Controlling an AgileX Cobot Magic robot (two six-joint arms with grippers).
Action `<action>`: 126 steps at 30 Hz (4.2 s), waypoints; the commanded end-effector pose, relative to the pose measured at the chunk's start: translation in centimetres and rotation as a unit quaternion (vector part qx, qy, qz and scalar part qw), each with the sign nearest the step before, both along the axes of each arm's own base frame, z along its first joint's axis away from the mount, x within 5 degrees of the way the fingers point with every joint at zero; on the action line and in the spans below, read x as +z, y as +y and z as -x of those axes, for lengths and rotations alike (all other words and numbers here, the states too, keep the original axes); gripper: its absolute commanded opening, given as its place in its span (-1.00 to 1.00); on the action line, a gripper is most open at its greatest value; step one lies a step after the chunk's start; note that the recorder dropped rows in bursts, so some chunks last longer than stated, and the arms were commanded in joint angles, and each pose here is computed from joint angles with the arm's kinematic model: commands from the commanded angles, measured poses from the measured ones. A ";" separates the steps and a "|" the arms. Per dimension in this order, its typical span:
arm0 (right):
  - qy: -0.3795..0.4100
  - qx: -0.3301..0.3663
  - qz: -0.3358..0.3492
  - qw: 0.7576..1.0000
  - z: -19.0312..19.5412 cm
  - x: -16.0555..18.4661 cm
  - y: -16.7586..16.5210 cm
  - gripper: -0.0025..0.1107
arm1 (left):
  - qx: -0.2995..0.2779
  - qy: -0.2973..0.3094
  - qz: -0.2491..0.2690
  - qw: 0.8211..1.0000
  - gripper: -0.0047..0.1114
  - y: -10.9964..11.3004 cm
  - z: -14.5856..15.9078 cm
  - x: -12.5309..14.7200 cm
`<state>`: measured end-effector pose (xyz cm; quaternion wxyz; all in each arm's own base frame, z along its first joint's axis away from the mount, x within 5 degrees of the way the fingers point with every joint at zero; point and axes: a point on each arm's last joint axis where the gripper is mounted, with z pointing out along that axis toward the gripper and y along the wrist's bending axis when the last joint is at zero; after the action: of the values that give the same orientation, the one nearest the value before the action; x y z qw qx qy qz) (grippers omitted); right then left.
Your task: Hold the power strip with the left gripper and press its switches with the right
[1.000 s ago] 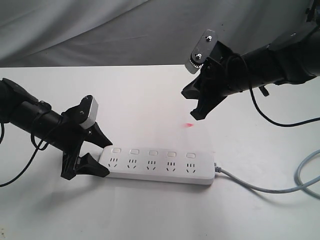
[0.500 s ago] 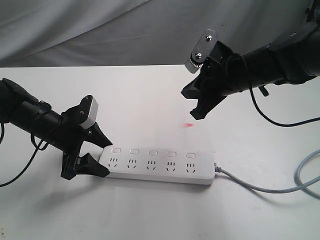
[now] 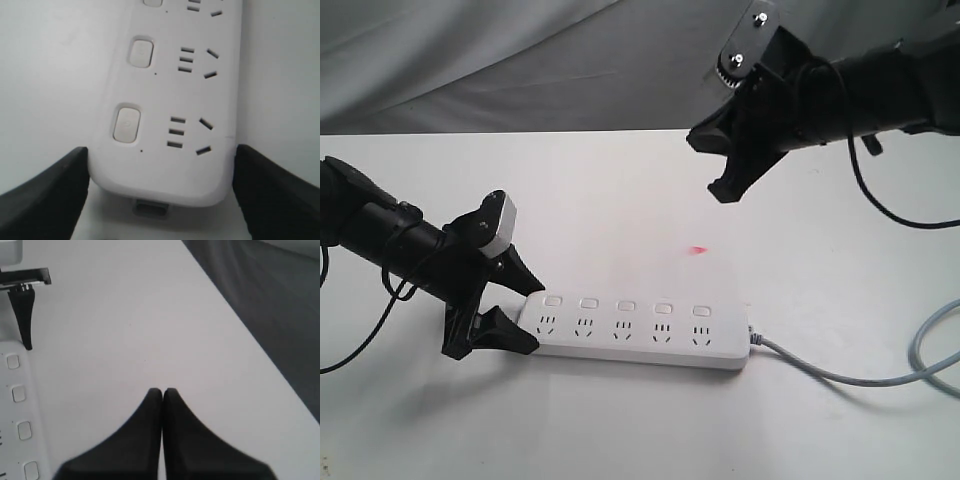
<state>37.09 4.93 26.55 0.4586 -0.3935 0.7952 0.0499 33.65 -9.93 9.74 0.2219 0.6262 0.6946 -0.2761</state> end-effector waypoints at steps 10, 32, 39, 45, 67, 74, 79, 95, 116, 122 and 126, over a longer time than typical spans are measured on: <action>-0.138 -0.005 -0.011 0.990 5.5 9.8 -0.3 -0.96 | -0.002 -0.002 -0.028 1.000 0.04 0.2 0.0 -1.3; -0.408 -0.002 -0.018 0.913 23.2 23.0 -0.7 -0.96 | -0.002 -0.002 -0.028 1.000 0.04 0.2 0.0 -1.3; -0.478 -0.002 -0.020 0.878 29.2 24.7 -0.9 -0.96 | -0.002 -0.002 -0.028 1.000 0.04 0.2 0.0 -1.3; -0.551 -0.002 -0.021 0.834 35.9 25.5 -1.0 -0.96 | -0.002 -0.002 -0.028 1.000 0.04 0.2 0.0 -1.3; -0.718 0.000 -0.025 0.695 52.8 22.3 -1.4 -0.96 | -0.002 -0.002 -0.028 1.000 0.04 0.2 0.0 -1.3; -0.731 0.003 -0.033 0.682 54.2 21.8 -1.4 -0.96 | -0.002 -0.002 -0.028 1.000 0.04 0.2 0.0 -1.3; -0.731 0.004 -0.035 0.682 54.2 21.8 -1.4 -0.96 | -0.002 -0.002 -0.028 1.000 0.04 0.2 0.0 -1.3; -0.731 0.004 -0.035 0.682 54.2 21.8 -1.4 -0.96 | -0.002 -0.002 -0.028 1.000 0.04 0.2 0.0 -1.3; -0.629 -0.115 0.062 0.766 42.5 16.2 -3.2 -0.96 | -0.002 -0.002 -0.028 1.000 0.04 0.2 0.0 -1.3; -0.515 -0.113 0.098 0.844 36.0 8.4 -3.3 -0.96 | -0.002 -0.002 -0.028 1.000 0.04 0.2 0.0 -1.3; -0.440 -0.103 0.109 0.885 33.5 3.2 -3.2 -0.96 | -0.002 -0.002 -0.028 1.000 0.04 0.2 0.0 -1.3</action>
<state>2.63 1.75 31.79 0.7379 -0.3337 0.5209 -0.2698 33.65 -9.93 9.73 0.2218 0.6262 0.6946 -0.2762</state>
